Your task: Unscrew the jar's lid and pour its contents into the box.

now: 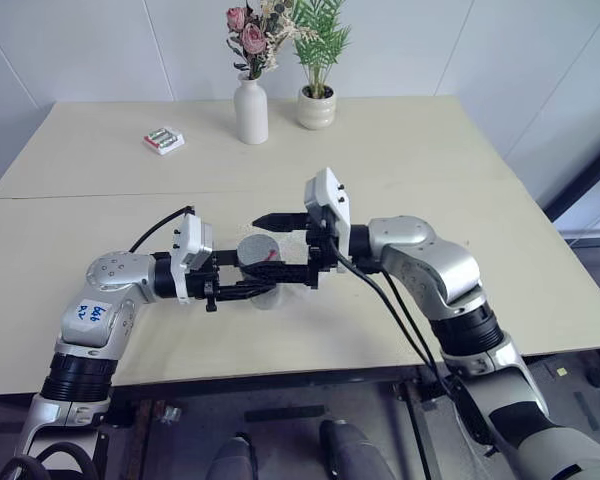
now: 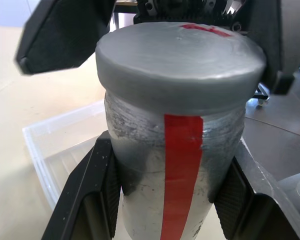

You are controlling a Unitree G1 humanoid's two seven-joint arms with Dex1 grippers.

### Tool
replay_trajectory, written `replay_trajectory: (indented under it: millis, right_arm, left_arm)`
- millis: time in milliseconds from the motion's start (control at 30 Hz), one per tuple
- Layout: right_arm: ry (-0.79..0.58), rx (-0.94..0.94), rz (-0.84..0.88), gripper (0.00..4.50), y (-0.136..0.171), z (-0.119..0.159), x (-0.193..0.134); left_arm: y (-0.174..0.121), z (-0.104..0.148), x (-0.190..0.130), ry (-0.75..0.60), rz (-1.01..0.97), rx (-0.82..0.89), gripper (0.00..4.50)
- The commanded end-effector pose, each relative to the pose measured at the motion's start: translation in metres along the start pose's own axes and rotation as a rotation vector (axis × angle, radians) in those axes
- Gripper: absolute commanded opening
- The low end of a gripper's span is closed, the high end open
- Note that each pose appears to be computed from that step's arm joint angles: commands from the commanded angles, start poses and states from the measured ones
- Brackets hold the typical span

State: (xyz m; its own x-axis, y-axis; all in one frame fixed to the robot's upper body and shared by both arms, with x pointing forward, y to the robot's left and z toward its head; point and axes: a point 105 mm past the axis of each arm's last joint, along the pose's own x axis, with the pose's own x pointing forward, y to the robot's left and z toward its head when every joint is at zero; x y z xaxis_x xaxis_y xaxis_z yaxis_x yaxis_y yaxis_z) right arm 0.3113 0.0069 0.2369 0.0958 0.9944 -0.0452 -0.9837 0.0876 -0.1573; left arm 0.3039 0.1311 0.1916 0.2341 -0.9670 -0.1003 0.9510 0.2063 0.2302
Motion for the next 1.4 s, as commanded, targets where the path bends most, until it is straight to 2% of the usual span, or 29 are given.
replay_trajectory:
  millis: [33, 400, 600, 767, 967, 1100, 1400]
  right_arm:
    - [-0.037, -0.024, -0.115, 4.48, -0.020, 0.010, -0.025]
    - [-0.022, -0.008, -0.170, 4.48, -0.032, 0.005, -0.045]
    - [0.014, 0.026, -0.195, 4.48, -0.038, -0.004, -0.067]
    - [-0.021, 0.032, -0.136, 4.48, -0.029, 0.004, -0.073]
    - [-0.074, 0.011, -0.069, 4.48, -0.016, 0.020, -0.064]
    - [-0.116, -0.016, 0.010, 4.48, 0.001, 0.031, -0.041]
    - [-0.127, -0.021, 0.069, 4.48, 0.019, 0.034, -0.004]
  left_arm:
    - [-0.005, 0.011, 0.001, -0.022, -0.037, 0.049, 2.05]
    - [-0.004, 0.013, 0.001, -0.025, -0.036, 0.052, 2.05]
    - [-0.004, 0.013, 0.000, -0.028, -0.034, 0.051, 2.05]
    - [-0.005, 0.013, -0.001, -0.027, -0.031, 0.049, 2.05]
    - [-0.005, 0.013, -0.002, -0.025, -0.031, 0.048, 2.05]
    - [-0.006, 0.012, -0.001, -0.027, -0.034, 0.046, 2.05]
    - [-0.006, 0.012, 0.000, -0.027, -0.039, 0.047, 2.05]
